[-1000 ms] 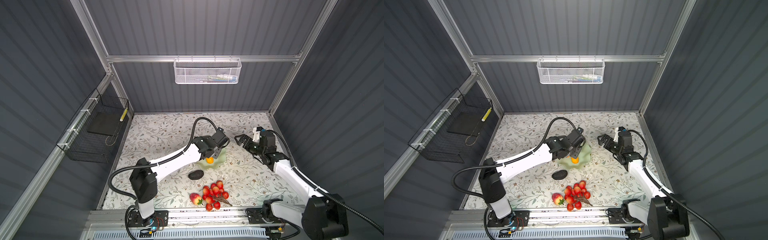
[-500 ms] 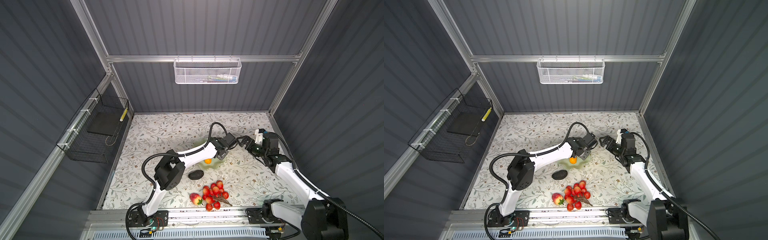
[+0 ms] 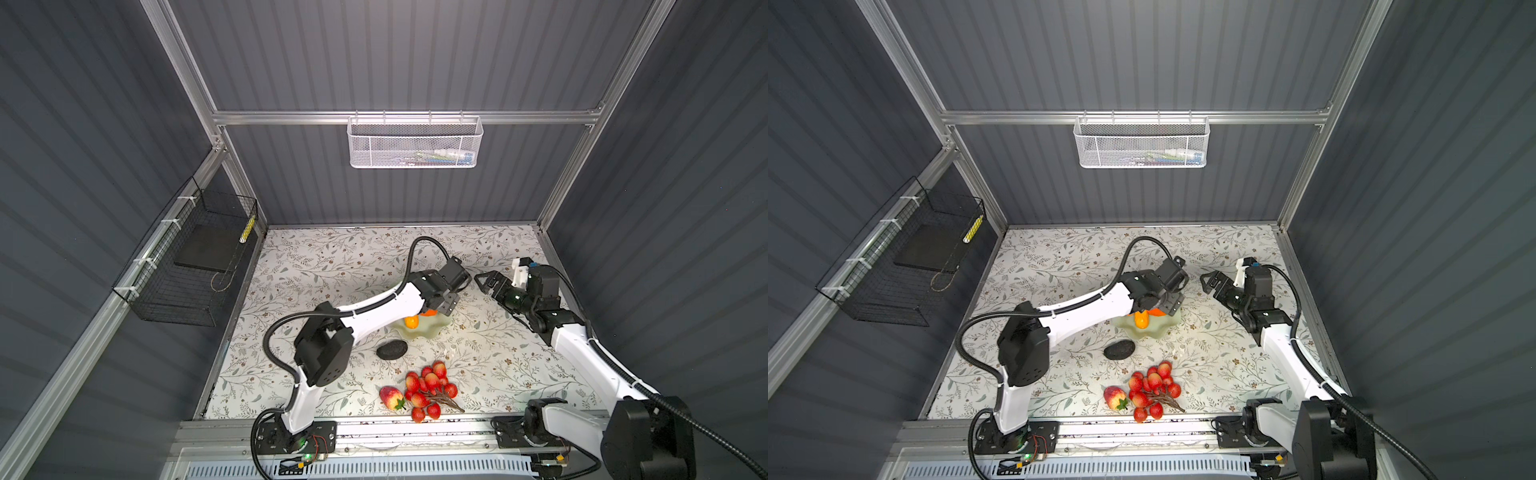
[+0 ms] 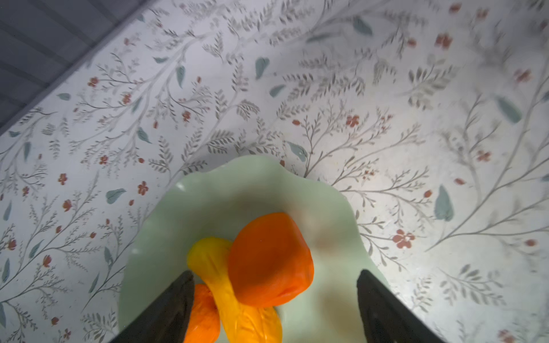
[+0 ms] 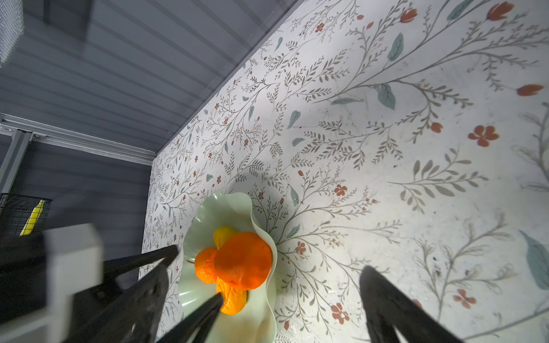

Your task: Place and organize the fake fruits in the fruit bowl

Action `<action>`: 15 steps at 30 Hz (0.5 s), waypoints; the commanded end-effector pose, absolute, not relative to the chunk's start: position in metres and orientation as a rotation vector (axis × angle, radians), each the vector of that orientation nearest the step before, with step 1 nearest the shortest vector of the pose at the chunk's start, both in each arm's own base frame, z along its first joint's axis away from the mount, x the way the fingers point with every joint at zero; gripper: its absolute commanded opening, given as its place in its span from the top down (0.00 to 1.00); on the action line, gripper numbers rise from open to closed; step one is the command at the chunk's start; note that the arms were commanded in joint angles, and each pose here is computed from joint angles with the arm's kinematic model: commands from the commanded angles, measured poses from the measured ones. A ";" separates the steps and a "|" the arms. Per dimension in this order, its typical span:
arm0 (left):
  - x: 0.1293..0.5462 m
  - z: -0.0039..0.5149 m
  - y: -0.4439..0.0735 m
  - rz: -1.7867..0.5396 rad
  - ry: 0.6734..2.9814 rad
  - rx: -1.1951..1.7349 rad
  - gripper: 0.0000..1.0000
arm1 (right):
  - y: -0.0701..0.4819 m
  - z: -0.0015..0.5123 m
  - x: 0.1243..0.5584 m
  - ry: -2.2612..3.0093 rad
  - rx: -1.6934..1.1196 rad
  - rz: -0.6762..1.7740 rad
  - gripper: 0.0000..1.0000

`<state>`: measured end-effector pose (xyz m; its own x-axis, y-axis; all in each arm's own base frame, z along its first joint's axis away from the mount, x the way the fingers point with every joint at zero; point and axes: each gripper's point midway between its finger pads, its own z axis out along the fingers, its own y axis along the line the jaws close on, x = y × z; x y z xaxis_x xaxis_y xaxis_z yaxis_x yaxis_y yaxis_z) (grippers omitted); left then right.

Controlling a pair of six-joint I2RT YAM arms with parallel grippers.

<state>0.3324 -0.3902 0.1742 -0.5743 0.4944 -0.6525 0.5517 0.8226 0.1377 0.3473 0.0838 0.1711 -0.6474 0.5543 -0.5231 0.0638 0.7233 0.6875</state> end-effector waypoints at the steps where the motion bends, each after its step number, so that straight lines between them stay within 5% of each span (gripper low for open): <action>1: 0.317 0.236 -0.366 -0.266 2.214 0.597 0.19 | 0.080 0.180 0.352 2.148 0.444 0.808 0.01; 15: 0.170 0.158 -0.235 -0.517 2.593 0.465 0.18 | 0.072 0.167 0.365 2.177 0.482 0.766 0.01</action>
